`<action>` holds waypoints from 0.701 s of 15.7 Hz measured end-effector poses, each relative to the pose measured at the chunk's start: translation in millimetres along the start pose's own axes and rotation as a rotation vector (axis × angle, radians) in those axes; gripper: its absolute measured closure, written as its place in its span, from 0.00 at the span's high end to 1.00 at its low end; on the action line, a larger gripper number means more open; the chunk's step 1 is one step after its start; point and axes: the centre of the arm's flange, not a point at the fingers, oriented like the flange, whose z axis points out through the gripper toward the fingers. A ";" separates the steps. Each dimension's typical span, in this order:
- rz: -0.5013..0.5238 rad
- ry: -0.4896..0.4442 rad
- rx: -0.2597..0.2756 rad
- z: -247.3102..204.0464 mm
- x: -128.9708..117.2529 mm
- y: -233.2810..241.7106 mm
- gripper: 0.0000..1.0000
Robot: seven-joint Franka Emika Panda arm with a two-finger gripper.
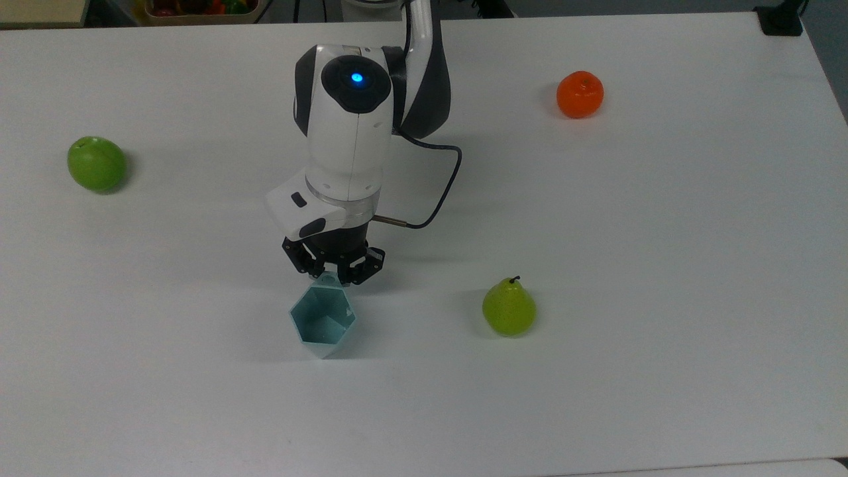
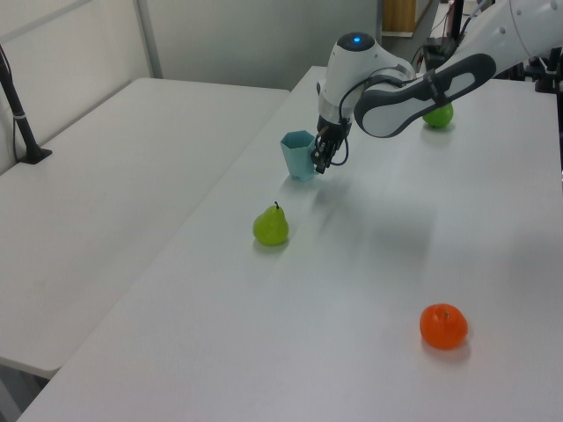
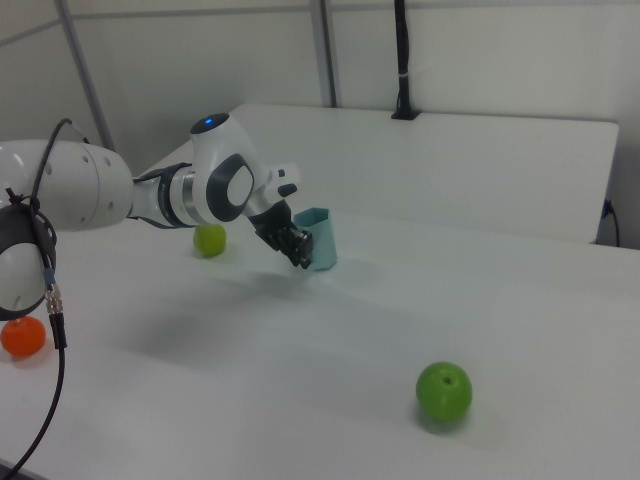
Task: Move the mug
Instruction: 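Close the gripper on the light-blue mug's rim, then lift the mug and carry it toward the orange and apple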
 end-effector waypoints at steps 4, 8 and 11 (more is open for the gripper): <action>0.021 0.024 -0.001 -10.6 9.8 12.8 0.23; 0.043 0.063 0.006 -37.8 19.4 20.3 0.23; 0.089 0.109 0.048 -79.7 28.8 28.6 0.23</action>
